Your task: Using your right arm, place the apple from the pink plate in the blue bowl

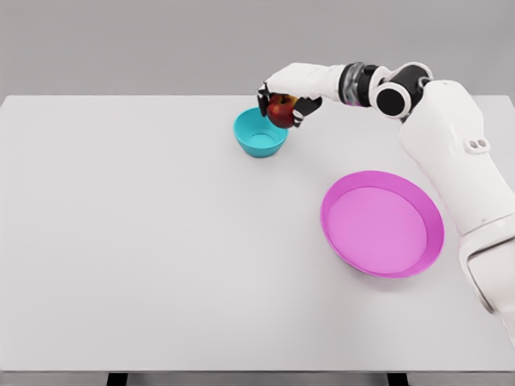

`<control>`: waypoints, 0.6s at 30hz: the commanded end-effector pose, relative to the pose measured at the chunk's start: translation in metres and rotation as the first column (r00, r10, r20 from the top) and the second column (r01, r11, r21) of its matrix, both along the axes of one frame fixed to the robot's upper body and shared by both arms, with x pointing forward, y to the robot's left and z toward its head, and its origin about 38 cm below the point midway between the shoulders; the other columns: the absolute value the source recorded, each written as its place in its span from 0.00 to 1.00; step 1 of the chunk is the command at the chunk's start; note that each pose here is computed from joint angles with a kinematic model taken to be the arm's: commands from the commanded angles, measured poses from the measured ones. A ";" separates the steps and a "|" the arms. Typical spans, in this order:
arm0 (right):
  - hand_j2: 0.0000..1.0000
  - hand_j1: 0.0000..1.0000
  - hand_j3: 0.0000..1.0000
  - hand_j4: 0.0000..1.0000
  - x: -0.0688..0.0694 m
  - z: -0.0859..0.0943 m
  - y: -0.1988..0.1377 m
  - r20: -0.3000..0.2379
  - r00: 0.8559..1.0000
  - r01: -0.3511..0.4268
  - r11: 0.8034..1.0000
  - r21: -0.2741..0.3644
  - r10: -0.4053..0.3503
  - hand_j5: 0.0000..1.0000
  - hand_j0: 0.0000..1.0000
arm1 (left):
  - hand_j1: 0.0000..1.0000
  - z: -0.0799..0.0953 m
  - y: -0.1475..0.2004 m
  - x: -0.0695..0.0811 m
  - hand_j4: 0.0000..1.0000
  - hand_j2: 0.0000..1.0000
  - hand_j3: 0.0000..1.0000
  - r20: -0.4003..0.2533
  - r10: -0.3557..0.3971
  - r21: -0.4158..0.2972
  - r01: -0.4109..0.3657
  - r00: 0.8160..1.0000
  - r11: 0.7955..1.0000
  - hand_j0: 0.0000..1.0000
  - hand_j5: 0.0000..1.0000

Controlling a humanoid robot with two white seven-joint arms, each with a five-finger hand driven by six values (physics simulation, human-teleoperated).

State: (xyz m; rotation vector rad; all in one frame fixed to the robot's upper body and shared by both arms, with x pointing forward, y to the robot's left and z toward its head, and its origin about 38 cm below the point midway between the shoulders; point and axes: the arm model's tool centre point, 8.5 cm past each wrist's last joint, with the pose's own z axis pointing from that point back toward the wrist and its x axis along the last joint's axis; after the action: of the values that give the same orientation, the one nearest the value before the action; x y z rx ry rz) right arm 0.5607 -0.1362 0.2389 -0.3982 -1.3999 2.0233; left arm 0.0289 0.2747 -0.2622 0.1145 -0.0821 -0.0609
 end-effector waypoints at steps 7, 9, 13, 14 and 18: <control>0.46 0.46 0.46 0.46 0.006 -0.008 0.013 -0.028 0.999 0.015 0.999 -0.037 -0.016 0.46 0.46 | 1.00 0.000 0.000 0.000 1.00 1.00 1.00 0.000 0.000 0.000 0.000 1.000 1.000 1.00 1.00; 0.46 0.46 0.46 0.46 0.005 -0.011 0.021 -0.036 0.999 0.014 0.999 -0.040 -0.015 0.46 0.46 | 1.00 0.000 0.000 0.000 1.00 1.00 1.00 -0.001 0.000 0.000 0.000 1.000 1.000 1.00 1.00; 0.46 0.46 0.46 0.46 0.007 -0.011 0.032 -0.048 0.999 0.006 0.999 -0.049 -0.008 0.46 0.46 | 1.00 0.000 0.000 0.000 1.00 1.00 1.00 0.000 0.000 0.000 0.000 1.000 1.000 1.00 1.00; 0.46 0.46 0.46 0.46 0.006 -0.011 0.035 -0.047 0.999 0.000 0.999 -0.053 -0.002 0.46 0.46 | 1.00 0.000 0.000 0.000 1.00 1.00 1.00 0.000 0.000 0.000 0.000 1.000 1.000 1.00 1.00; 0.46 0.46 0.46 0.46 0.006 -0.008 0.043 -0.043 0.999 -0.011 0.998 -0.062 0.008 0.46 0.46 | 1.00 0.000 0.000 0.000 1.00 1.00 1.00 -0.001 0.000 0.000 0.000 1.000 1.000 1.00 1.00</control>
State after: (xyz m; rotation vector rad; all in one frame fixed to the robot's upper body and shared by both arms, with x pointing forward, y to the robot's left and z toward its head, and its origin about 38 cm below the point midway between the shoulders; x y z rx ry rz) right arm 0.5679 -0.0970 0.2338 -0.3833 -1.3222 2.0734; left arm 0.0288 0.2747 -0.2622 0.1146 -0.0816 -0.0609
